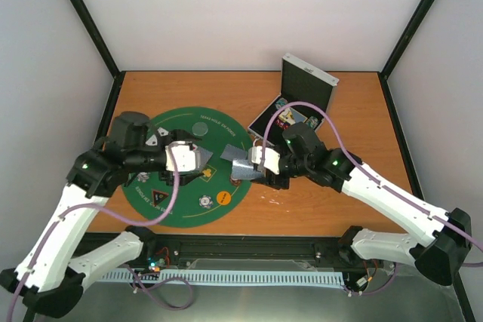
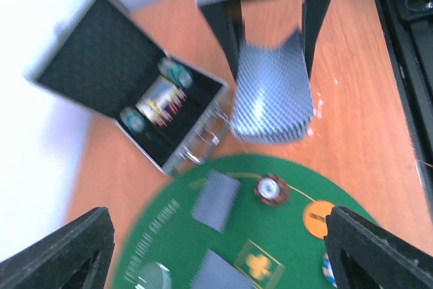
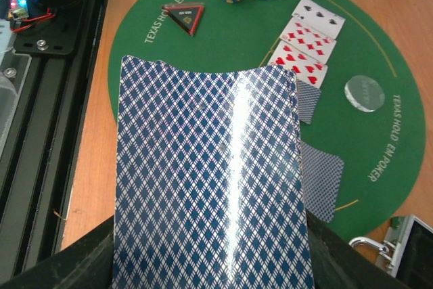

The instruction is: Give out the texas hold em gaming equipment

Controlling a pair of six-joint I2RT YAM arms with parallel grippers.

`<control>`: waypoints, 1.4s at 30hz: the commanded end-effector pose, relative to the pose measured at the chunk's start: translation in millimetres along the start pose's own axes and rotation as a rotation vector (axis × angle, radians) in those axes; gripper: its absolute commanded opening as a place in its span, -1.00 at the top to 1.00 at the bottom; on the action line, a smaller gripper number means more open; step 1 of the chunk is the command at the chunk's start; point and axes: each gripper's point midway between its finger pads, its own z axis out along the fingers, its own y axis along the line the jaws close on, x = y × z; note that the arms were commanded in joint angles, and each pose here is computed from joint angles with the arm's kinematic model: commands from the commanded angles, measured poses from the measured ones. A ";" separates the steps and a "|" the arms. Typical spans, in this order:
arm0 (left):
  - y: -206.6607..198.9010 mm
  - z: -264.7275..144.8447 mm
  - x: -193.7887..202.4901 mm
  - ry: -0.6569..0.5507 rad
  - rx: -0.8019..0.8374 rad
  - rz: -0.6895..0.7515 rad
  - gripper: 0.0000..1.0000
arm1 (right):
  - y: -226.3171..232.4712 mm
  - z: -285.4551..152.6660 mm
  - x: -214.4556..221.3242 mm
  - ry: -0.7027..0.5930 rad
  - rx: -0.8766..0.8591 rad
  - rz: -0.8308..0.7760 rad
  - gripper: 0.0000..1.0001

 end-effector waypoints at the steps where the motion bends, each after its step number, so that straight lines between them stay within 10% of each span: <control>1: -1.7 -11.9 -52.8 -0.193 0.034 0.323 -0.76 | 2.9 -1.2 -20.5 -0.060 -0.046 -0.039 -0.11; 13: -51.4 48.9 -30.8 -0.142 0.274 0.723 -1.00 | 10.5 5.0 -31.4 -0.101 -0.108 -0.073 -0.11; 42: -46.6 76.1 9.4 -0.005 0.164 0.736 -0.88 | 7.5 -1.2 -39.7 -0.155 -0.066 -0.112 -0.11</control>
